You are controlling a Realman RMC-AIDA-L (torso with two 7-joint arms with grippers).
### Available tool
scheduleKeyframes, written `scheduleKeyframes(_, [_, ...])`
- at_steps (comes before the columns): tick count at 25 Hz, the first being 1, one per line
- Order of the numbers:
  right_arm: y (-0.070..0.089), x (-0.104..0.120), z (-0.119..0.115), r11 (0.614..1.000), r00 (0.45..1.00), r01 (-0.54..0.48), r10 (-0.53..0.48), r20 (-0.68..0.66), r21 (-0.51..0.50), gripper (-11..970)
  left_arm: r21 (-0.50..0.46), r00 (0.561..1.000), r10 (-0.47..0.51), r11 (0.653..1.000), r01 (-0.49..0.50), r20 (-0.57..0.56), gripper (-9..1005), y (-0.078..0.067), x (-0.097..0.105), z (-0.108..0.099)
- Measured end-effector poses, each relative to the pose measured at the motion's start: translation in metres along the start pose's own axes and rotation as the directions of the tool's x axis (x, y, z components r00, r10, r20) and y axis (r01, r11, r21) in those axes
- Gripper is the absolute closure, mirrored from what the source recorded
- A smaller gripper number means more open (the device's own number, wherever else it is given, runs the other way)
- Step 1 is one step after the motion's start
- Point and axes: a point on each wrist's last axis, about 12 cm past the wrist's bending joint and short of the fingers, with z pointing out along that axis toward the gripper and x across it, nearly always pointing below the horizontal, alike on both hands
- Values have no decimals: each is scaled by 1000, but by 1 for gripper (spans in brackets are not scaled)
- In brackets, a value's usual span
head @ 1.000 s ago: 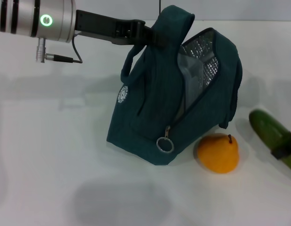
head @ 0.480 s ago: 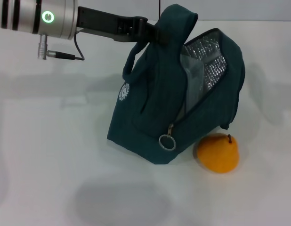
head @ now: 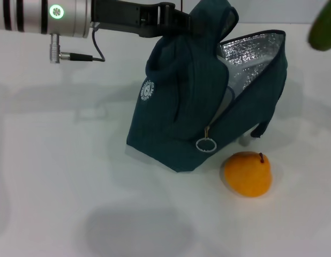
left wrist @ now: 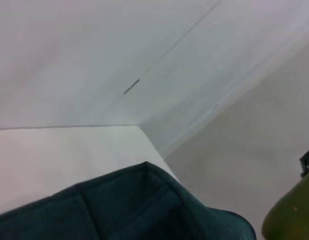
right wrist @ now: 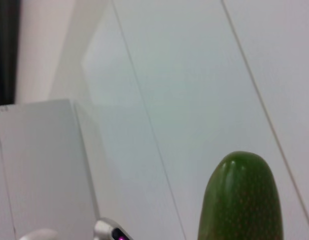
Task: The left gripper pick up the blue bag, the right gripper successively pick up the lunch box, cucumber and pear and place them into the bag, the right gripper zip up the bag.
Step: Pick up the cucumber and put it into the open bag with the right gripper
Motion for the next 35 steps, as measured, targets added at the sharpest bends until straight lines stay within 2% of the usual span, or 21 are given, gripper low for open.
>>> scheduleKeyframes(8, [8,43,37,994,991,-66,76,112,-84,334,25,999,-39,999,39,13,939,4,4,2])
scheduleKeyframes(19, [21,90,51,985,972,-174,175,156,-19,329,8,999,-27,1000,27,29,939,7,3,2])
scheduleKeyframes(28, [27,127,68,957,959,-276,268,92,86,319,7,999,-26,1000,26,30,939,7,2,3])
scheduleKeyframes(35, [31,142,85,947,950,-308,311,-18,91,312,8,999,-15,1000,15,31,938,6,2,3])
